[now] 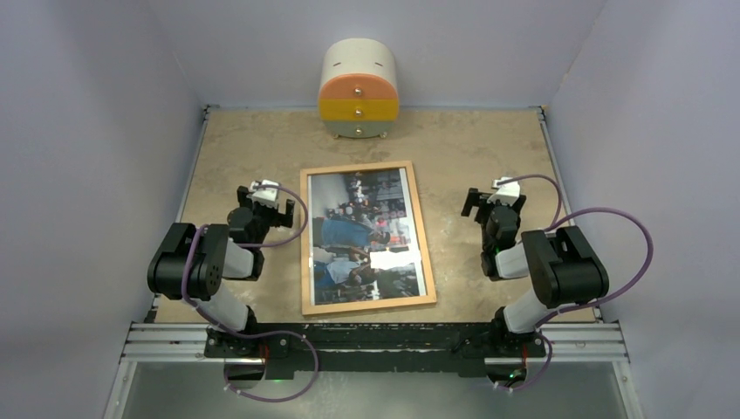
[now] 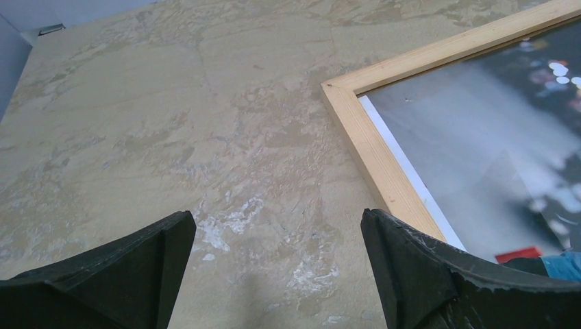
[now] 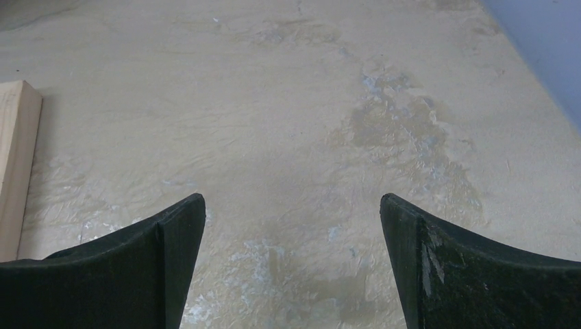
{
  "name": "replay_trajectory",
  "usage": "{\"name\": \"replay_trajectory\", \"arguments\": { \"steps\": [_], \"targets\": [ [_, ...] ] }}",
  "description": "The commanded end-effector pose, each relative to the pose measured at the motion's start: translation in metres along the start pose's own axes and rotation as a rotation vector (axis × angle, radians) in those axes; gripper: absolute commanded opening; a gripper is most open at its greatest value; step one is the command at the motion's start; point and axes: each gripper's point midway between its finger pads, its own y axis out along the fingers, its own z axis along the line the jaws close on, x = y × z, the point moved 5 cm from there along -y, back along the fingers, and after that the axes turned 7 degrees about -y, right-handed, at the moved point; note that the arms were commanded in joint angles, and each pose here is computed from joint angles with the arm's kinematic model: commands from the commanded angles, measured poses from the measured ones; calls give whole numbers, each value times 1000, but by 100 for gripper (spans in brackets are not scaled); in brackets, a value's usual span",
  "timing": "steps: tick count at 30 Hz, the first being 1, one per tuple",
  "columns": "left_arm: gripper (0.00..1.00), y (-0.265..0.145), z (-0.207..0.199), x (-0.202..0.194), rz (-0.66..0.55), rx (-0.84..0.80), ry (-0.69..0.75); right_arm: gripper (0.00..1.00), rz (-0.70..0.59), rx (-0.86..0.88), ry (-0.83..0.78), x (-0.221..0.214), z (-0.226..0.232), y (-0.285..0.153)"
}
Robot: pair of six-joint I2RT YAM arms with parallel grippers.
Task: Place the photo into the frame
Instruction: Reset both arms
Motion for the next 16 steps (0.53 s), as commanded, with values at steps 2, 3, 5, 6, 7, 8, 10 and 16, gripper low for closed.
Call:
{"name": "replay_trajectory", "arguments": {
  "steps": [2,3,5,6,7,8,10,16],
  "targets": [
    [100,6,3,14,-53,15,3,99,-69,27,8,16,2,4],
    [100,6,3,14,-53,14,2,99,-70,24,6,16,2,4],
    [100,7,3,14,-51,14,2,99,-70,25,6,16,2,4],
    [100,7,3,14,-52,15,2,99,-71,26,6,16,2,4],
    [100,7,3,14,-52,15,2,99,-71,26,6,17,2,4],
    [100,7,3,13,-51,14,1,99,-70,26,5,16,2,4],
    [100,7,3,13,-49,15,2,99,-70,26,6,16,2,4],
    [100,7,4,13,-47,17,3,99,-70,25,6,16,2,4]
  ]
}}
